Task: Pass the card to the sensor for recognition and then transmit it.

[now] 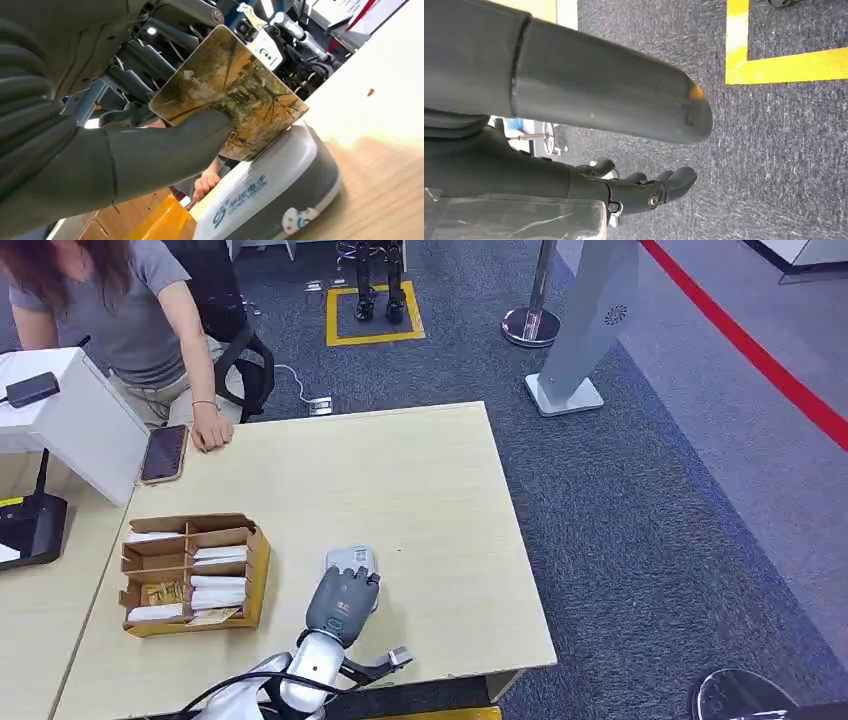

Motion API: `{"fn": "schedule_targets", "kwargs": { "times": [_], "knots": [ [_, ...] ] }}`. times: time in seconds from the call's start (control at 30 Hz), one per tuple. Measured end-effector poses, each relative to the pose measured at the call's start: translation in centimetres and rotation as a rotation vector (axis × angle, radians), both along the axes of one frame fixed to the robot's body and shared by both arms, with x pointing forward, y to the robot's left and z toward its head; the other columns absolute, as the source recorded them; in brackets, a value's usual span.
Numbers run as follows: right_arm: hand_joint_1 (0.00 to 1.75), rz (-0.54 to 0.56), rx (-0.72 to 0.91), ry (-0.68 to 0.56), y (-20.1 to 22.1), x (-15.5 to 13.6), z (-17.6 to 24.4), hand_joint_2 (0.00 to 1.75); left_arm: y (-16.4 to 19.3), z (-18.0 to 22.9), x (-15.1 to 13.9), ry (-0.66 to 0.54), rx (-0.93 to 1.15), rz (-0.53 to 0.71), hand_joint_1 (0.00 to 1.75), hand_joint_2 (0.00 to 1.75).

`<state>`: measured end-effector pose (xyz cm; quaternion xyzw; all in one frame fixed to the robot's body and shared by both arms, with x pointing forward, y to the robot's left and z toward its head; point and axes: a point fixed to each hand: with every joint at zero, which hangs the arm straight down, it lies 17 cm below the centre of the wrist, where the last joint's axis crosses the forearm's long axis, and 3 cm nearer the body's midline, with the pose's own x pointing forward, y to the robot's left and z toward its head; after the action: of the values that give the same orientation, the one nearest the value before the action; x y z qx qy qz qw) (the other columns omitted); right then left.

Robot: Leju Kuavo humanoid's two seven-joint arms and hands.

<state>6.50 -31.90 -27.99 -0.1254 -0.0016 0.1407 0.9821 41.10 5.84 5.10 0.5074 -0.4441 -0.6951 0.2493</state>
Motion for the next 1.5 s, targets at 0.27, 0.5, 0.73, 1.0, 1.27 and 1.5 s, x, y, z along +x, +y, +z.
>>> {"fn": "schedule_targets", "kwargs": {
  "times": [0.27,0.5,0.73,1.0,1.27,1.5],
  "knots": [
    [0.0,-0.008,0.0,-0.001,0.0,0.0,0.0,0.0,-1.5,-0.8,-0.8,0.037,-0.011,-0.065,1.75,1.75],
    [0.0,-0.01,-0.001,-0.002,0.0,0.0,0.0,0.0,-1.4,1.0,0.1,-0.026,-0.053,-0.032,1.75,1.75],
    [0.0,0.009,-0.003,0.0,-0.1,0.0,0.0,0.0,0.0,9.4,3.5,-0.213,-0.157,0.053,1.75,1.75],
    [0.0,0.057,-0.007,0.004,-0.1,0.0,0.0,0.0,3.7,22.5,5.8,-0.43,-0.435,0.069,1.75,1.75],
    [0.0,0.107,0.016,0.005,0.4,0.4,0.0,0.0,10.7,26.8,9.6,-0.275,-0.922,0.061,1.75,1.75],
    [0.0,0.157,0.025,-0.004,0.7,2.2,0.3,0.0,22.3,20.4,13.8,-0.066,-1.398,0.249,1.75,1.75]
  ]
}}
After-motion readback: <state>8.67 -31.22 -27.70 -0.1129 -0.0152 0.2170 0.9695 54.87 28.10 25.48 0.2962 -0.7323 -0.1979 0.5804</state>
